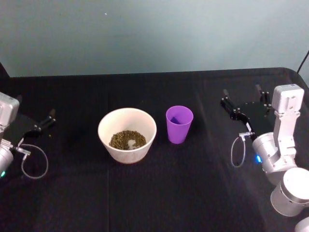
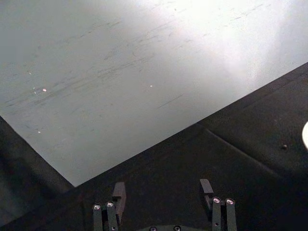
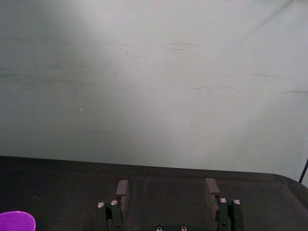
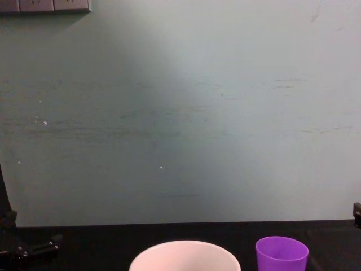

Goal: Pick up the cup and pour the mung beans from the cup into the bowl.

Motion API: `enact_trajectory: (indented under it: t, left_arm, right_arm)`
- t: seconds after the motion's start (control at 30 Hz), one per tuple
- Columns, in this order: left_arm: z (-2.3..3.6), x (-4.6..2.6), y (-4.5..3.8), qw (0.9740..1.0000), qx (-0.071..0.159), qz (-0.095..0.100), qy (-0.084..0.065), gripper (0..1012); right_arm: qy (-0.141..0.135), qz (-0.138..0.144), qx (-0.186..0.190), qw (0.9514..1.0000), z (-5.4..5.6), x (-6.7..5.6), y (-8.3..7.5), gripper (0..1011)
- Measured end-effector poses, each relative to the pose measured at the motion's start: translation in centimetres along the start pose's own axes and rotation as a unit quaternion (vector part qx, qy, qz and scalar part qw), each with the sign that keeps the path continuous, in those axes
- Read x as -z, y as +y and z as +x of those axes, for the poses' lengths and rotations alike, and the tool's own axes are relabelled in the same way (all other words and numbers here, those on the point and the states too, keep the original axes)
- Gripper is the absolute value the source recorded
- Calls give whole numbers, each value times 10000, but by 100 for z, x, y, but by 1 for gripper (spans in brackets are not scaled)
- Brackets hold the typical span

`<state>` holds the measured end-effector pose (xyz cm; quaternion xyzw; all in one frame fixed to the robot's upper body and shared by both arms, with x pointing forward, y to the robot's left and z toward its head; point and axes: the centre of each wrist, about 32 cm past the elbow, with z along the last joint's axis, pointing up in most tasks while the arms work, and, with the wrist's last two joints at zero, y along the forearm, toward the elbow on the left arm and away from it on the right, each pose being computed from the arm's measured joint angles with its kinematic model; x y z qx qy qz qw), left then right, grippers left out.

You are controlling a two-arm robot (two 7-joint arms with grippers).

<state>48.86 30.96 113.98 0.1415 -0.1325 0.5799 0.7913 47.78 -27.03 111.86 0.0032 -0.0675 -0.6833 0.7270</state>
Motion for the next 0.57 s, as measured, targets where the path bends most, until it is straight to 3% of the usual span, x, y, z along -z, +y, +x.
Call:
enact_trajectory:
  t: [0.57]
  left_arm:
    - [0, 0, 0, 10000, 0, 0, 0, 1000]
  right_arm:
    - [6, 0, 23, 10000, -2, -2, -3, 1003]
